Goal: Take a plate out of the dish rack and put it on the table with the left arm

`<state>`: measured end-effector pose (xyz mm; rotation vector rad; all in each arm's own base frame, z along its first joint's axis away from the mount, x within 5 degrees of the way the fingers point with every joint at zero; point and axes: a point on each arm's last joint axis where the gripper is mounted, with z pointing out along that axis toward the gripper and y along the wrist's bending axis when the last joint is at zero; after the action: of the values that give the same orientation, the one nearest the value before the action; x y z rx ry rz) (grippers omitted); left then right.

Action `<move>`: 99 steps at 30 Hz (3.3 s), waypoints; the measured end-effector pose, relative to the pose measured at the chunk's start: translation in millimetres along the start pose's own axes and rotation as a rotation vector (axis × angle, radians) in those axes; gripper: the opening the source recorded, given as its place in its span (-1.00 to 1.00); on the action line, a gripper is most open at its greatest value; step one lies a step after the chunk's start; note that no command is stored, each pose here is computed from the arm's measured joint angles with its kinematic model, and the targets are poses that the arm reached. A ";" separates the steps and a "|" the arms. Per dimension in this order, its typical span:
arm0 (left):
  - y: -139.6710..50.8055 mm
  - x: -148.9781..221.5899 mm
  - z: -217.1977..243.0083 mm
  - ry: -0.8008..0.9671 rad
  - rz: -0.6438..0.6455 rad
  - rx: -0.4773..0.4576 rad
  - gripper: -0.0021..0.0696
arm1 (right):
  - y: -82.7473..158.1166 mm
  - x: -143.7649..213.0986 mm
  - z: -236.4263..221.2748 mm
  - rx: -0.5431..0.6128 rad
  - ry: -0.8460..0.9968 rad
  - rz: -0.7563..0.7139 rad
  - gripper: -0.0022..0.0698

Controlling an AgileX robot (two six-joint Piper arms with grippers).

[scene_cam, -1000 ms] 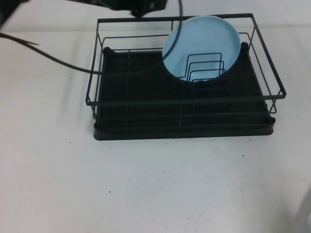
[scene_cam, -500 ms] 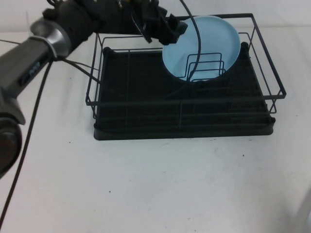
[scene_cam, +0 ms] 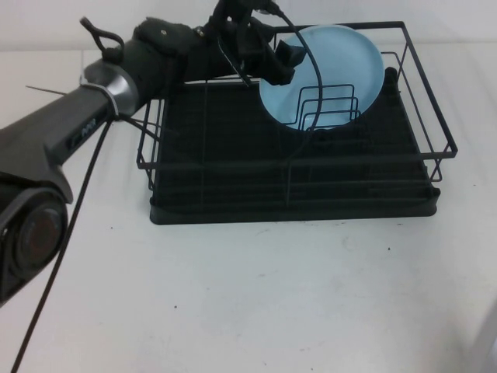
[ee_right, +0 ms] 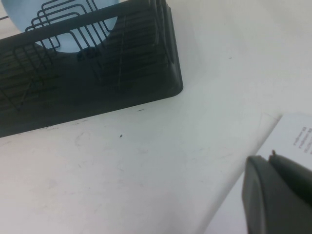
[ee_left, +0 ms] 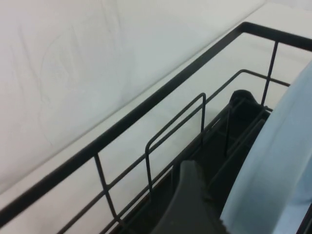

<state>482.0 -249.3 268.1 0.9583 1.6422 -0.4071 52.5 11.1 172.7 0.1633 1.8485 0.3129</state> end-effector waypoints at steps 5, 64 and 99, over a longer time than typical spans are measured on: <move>-1.0 9.7 7.4 -0.004 -0.024 0.005 0.06 | 0.0 0.0 0.0 0.000 0.000 0.000 -0.99; -114.7 141.6 -195.8 0.676 -0.888 0.219 -0.88 | 0.0 0.0 0.0 0.000 0.000 0.000 -0.99; -144.6 52.9 -330.4 0.210 -0.388 -0.005 -0.94 | 0.1 0.0 0.0 -0.001 0.000 0.002 -0.99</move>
<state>156.6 -86.2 288.5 0.6930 2.0276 -0.5769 52.5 11.2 172.7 0.1644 1.8483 0.3148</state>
